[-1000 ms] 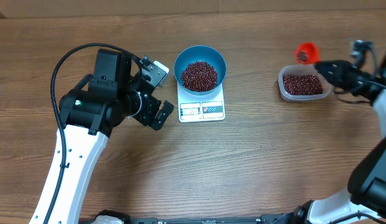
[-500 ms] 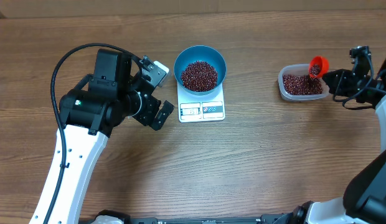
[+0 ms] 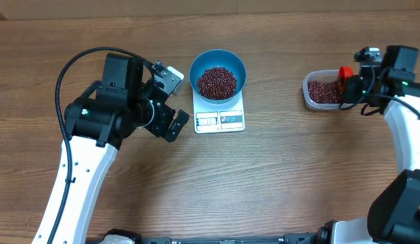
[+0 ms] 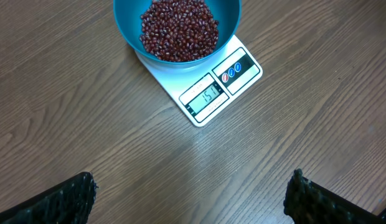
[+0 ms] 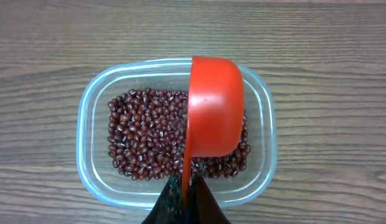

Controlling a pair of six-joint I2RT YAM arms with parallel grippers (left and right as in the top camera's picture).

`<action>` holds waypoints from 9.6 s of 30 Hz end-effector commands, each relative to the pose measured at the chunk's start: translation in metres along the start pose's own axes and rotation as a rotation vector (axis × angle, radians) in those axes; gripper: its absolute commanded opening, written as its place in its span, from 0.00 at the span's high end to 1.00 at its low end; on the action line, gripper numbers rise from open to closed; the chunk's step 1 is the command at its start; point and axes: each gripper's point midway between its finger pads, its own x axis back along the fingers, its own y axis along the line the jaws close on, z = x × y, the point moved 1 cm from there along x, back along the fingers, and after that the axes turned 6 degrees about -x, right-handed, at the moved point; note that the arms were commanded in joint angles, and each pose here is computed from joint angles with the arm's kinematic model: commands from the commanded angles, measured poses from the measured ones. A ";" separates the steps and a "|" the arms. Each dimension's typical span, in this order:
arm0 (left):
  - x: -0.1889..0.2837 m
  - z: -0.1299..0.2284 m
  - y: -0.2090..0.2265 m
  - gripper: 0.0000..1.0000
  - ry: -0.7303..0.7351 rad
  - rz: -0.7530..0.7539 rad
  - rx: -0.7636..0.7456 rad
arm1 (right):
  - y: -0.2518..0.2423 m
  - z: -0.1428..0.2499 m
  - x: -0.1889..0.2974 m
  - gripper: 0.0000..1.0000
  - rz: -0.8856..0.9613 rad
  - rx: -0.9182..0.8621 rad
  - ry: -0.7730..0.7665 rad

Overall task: Scoop item into bowl and weigh 150g on scale
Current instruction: 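Carry the red scoop right and dip it into the bean tub, then carry the scoop left over the blue bowl on the scale, then tilt the scoop gradually to trickle beans into the blue bowl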

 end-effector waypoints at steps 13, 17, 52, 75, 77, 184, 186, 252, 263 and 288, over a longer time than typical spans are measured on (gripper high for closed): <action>0.005 -0.007 -0.002 0.00 -0.026 0.009 0.004 | 0.014 -0.017 0.027 0.96 0.199 0.113 -0.053; 0.005 -0.007 -0.002 0.00 -0.026 0.010 0.004 | 0.022 -0.031 0.054 0.96 0.196 0.129 -0.133; 0.005 -0.007 -0.002 0.00 -0.026 0.010 0.004 | 0.286 -0.014 0.044 0.96 -0.590 0.573 -0.259; 0.005 -0.007 -0.002 0.00 -0.026 0.010 0.004 | 0.301 -0.011 -0.038 0.96 -0.422 0.604 -0.249; 0.005 -0.007 -0.002 0.00 -0.026 0.010 0.003 | 0.301 -0.009 -0.040 0.96 -0.421 0.604 -0.241; 0.005 -0.007 -0.002 0.00 -0.025 0.010 0.004 | 0.287 -0.051 0.038 0.95 -0.760 0.525 -0.347; 0.005 -0.007 -0.002 0.00 -0.025 0.010 0.004 | 0.288 -0.055 0.040 0.95 -0.761 0.530 -0.372; 0.005 -0.007 -0.002 0.00 -0.025 0.010 0.003 | 0.294 -0.044 0.039 0.96 -0.759 0.613 -0.360; 0.005 -0.007 -0.002 0.00 -0.025 0.010 0.003 | 0.306 -0.042 0.043 0.96 -0.769 0.661 -0.389; 0.005 -0.007 -0.002 0.00 -0.025 0.010 0.004 | 0.292 -0.046 0.031 0.96 -0.671 0.648 -0.373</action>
